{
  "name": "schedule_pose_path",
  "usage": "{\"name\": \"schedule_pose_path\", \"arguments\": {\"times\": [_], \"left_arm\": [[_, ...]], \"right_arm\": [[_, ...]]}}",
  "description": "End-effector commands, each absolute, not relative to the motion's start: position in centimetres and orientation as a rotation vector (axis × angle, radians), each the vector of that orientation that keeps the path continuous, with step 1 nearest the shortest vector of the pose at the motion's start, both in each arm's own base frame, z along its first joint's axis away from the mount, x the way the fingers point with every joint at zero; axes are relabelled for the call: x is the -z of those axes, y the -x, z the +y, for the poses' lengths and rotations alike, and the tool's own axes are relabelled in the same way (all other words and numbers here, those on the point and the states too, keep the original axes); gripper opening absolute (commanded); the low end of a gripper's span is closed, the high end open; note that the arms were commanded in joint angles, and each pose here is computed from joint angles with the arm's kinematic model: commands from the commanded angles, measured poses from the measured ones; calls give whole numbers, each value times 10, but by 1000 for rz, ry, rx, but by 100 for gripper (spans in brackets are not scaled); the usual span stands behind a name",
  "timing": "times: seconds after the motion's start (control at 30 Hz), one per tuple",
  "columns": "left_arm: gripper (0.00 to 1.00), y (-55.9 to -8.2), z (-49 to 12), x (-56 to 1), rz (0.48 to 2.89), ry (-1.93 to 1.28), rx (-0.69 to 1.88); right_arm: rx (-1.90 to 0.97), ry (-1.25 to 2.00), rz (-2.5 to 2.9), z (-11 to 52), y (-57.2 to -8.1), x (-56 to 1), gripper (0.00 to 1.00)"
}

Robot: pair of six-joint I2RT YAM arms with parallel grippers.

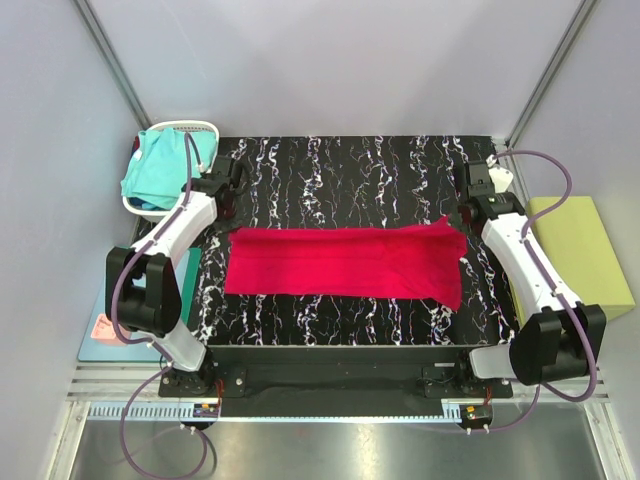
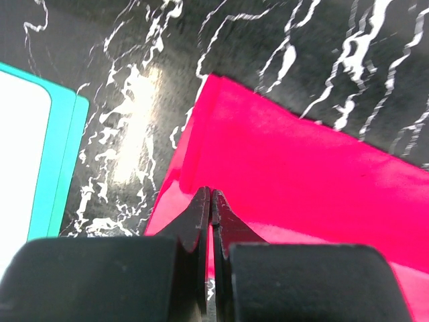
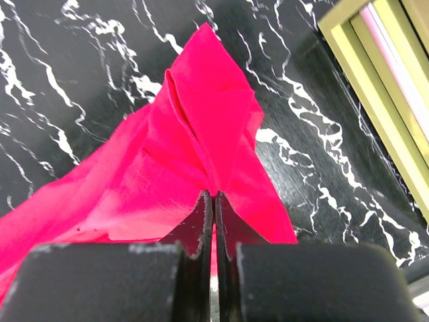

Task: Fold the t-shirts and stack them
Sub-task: Fold the other side of the tshirt into a rectangle

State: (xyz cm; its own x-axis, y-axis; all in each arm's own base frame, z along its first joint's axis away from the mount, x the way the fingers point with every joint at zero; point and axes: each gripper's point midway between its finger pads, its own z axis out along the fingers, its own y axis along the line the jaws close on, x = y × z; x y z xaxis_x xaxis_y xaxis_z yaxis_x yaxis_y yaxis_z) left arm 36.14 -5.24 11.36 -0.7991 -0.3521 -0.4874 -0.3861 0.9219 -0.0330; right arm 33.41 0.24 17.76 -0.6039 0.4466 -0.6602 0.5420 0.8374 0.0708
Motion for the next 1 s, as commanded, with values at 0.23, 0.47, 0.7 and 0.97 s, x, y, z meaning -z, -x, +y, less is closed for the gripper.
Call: {"name": "schedule_pose_path", "arguments": {"times": [0.23,0.47,0.7,0.97], "left_arm": [[0,-358,-40,-109,2537,552,-162],[0,-352,-37,-88,2588,548,-214],[1,-349,-41,-65,2657,545,-211],[17,-347,-44,-49,2707,542,-222]], "right_arm": [[248,-744,2287,-10,-306,-175,0],[250,-757,2328,-9,-293,-158,0],[255,-759,2390,-5,-289,-143,0],[289,-760,2435,-6,-285,-134,0]]}}
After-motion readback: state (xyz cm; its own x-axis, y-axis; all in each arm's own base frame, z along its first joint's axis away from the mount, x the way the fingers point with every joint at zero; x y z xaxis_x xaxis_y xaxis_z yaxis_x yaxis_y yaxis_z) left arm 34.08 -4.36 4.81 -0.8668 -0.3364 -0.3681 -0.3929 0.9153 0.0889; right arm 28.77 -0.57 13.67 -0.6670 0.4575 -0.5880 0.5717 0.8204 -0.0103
